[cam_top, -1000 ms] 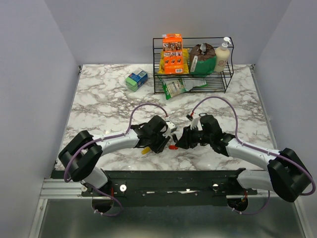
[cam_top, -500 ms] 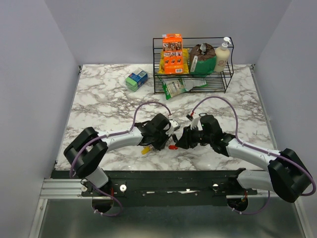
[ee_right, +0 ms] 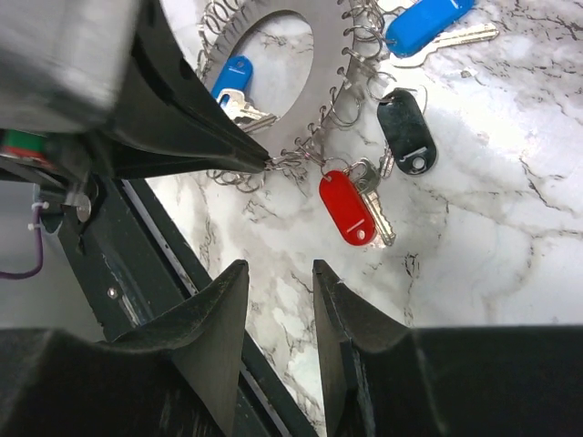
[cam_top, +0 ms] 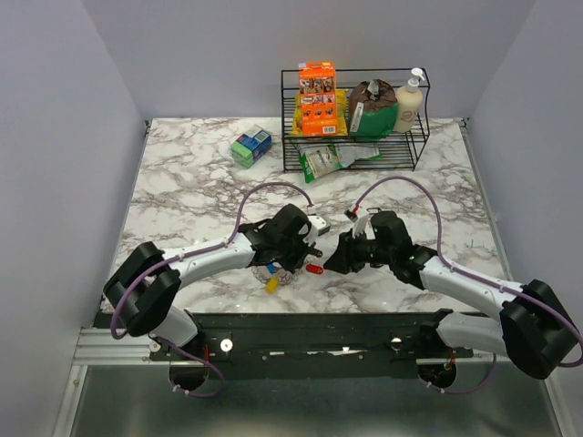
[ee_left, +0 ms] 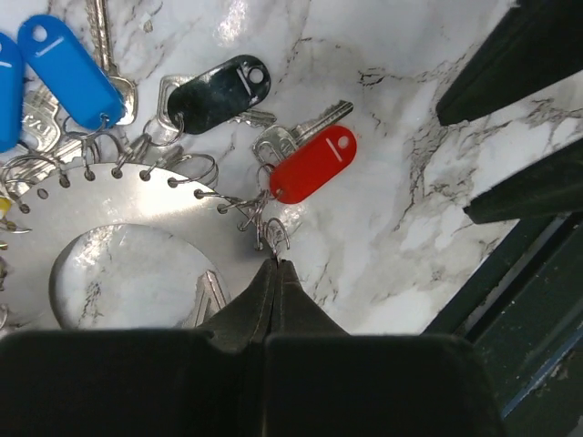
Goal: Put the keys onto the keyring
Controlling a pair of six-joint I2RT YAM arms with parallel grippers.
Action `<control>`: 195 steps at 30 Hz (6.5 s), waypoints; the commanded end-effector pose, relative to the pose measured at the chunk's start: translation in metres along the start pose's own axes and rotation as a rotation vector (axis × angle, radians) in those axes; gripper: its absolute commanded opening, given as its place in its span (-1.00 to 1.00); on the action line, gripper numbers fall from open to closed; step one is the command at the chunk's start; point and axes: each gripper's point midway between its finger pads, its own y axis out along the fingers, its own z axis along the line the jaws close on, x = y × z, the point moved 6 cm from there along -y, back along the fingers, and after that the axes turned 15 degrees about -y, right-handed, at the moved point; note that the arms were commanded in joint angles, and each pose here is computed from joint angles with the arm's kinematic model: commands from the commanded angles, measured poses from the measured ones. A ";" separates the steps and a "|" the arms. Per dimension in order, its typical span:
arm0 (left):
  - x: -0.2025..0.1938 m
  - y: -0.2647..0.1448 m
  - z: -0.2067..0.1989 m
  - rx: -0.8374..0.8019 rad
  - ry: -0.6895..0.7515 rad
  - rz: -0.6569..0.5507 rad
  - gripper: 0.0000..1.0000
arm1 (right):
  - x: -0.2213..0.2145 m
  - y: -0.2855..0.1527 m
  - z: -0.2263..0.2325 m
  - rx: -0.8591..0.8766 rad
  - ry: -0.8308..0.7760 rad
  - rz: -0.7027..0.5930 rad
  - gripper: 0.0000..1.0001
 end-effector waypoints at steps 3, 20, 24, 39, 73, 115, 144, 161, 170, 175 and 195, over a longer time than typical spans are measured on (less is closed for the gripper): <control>0.013 -0.033 -0.018 -0.080 0.018 -0.099 -1.00 | 0.013 -0.013 0.008 0.031 -0.072 -0.063 -0.10; 0.025 -0.092 -0.057 -0.352 0.087 -0.270 -1.00 | 0.047 -0.061 0.056 0.253 -0.308 -0.339 0.88; 0.021 -0.097 -0.065 -0.431 0.108 -0.276 -1.00 | 0.050 -0.061 0.061 0.308 -0.331 -0.362 0.83; 0.017 -0.099 -0.080 -0.576 0.149 -0.240 -1.00 | 0.050 -0.054 0.069 0.446 -0.385 -0.315 0.81; 0.015 -0.097 -0.081 -0.599 0.150 -0.241 -1.00 | 0.039 -0.039 0.075 0.488 -0.352 -0.231 -0.50; -0.004 -0.078 -0.051 -0.397 -0.005 -0.276 -1.00 | 0.037 -0.036 0.064 0.368 -0.318 -0.227 -0.78; 0.007 -0.111 -0.073 -0.592 0.084 -0.476 -1.00 | 0.048 -0.041 0.085 0.566 -0.320 -0.268 0.18; 0.007 -0.118 -0.082 -0.667 0.100 -0.483 -1.00 | 0.045 -0.033 0.080 0.553 -0.317 -0.270 0.23; 0.011 -0.121 -0.082 -0.666 0.098 -0.509 -1.00 | 0.042 -0.037 0.083 0.590 -0.333 -0.279 -0.06; 0.012 -0.124 -0.080 -0.643 0.094 -0.536 -1.00 | 0.039 -0.039 0.084 0.595 -0.342 -0.274 -0.24; 0.011 -0.122 -0.082 -0.669 0.093 -0.525 -1.00 | 0.048 -0.039 0.083 0.550 -0.316 -0.301 -0.99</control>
